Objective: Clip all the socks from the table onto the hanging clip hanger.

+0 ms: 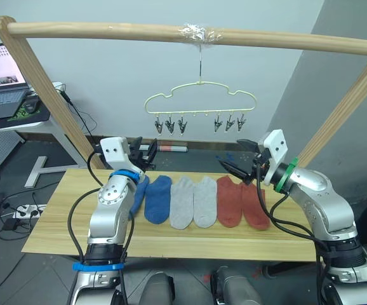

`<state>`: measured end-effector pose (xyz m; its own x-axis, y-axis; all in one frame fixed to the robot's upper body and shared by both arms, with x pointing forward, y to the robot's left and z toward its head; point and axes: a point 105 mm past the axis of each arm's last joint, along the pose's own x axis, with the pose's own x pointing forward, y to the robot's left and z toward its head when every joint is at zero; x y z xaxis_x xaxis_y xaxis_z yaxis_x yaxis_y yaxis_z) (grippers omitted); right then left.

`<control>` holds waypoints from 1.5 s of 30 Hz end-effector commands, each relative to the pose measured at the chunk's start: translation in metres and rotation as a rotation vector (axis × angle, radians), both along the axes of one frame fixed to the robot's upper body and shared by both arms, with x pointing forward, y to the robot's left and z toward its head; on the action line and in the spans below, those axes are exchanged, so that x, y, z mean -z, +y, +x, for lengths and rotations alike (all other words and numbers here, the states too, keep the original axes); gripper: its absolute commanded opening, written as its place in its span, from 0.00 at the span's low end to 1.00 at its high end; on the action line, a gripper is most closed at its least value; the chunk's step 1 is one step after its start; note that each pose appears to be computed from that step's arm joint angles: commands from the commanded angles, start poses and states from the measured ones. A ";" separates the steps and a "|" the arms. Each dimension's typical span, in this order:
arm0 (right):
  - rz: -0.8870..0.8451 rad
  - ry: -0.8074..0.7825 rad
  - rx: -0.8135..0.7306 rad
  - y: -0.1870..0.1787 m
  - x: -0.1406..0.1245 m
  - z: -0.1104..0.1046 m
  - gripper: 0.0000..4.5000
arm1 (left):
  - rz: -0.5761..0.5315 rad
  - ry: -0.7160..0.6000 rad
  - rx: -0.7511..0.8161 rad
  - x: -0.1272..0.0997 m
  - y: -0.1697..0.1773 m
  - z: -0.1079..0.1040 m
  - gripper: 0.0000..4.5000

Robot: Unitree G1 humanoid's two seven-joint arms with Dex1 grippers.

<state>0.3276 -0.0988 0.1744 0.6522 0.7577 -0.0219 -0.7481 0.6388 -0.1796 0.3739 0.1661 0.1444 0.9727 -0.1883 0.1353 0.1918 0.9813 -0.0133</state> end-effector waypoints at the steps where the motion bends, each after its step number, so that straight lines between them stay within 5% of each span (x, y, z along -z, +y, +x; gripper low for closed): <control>1: 0.019 -0.057 -0.063 0.011 -0.021 -0.006 1.00 | -0.003 -0.067 -0.014 -0.017 -0.002 0.007 0.54; 24: 0.047 -0.067 -0.096 0.025 -0.042 -0.007 1.00 | 0.019 -0.104 0.003 -0.023 -0.014 0.049 0.54; 45: 0.056 -0.088 -0.107 0.028 -0.052 -0.007 1.00 | 0.057 -0.235 -0.008 -0.057 -0.014 0.052 0.54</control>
